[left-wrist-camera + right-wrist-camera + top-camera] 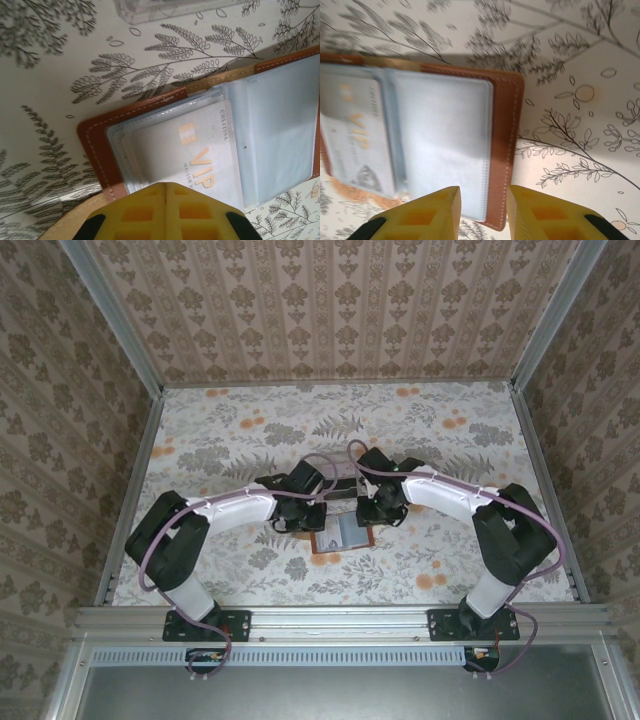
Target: Take the credit cards out of the card holder
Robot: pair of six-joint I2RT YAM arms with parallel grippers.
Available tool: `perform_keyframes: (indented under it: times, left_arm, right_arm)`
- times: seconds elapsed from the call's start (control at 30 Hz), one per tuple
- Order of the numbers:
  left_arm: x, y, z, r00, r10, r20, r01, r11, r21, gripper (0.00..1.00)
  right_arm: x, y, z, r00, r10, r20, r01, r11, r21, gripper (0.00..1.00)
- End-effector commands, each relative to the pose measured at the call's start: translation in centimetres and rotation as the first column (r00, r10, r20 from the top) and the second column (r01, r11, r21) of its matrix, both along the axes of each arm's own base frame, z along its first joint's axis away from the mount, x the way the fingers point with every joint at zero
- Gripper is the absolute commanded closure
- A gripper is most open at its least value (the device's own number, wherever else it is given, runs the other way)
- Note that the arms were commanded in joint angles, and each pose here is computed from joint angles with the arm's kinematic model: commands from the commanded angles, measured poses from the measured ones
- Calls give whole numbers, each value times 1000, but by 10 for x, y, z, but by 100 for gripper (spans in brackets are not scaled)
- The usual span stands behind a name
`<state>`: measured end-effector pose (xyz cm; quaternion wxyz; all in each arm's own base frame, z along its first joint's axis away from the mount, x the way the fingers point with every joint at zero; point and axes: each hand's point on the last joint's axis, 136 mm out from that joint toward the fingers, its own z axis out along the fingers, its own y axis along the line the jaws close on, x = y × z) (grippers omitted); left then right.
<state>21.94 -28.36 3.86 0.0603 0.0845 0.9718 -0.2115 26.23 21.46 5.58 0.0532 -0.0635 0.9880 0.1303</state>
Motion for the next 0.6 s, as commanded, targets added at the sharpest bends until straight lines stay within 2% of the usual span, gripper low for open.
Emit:
perform_keyframes:
  times: [0.0, 0.17, 0.23, 0.37, 0.57]
  left_arm:
    - [1, -14, 1, 1000, -27, 0, 27, 999, -44, 96]
    - [-3, -12, -11, 1000, -21, -23, 20, 999, -39, 96]
    - [-5, -8, -16, 999, -16, -37, 15, 1000, -25, 97]
    - [-10, 0, -24, 998, -7, -59, 7, 1000, -2, 97]
    - [-12, 5, -28, 998, 1, -68, -1, 1000, 3, 98]
  right_arm:
    - [6, 13, 22, 999, -25, 30, 23, 997, 75, 69]
    - [10, 54, 25, 999, -41, -20, 45, 955, 293, 75]
    - [10, 62, 21, 997, -53, -48, 66, 939, 338, 78]
    - [9, 76, 13, 993, -59, -106, 98, 908, 407, 80]
    - [5, 80, -6, 986, -45, -160, 107, 910, 400, 80]
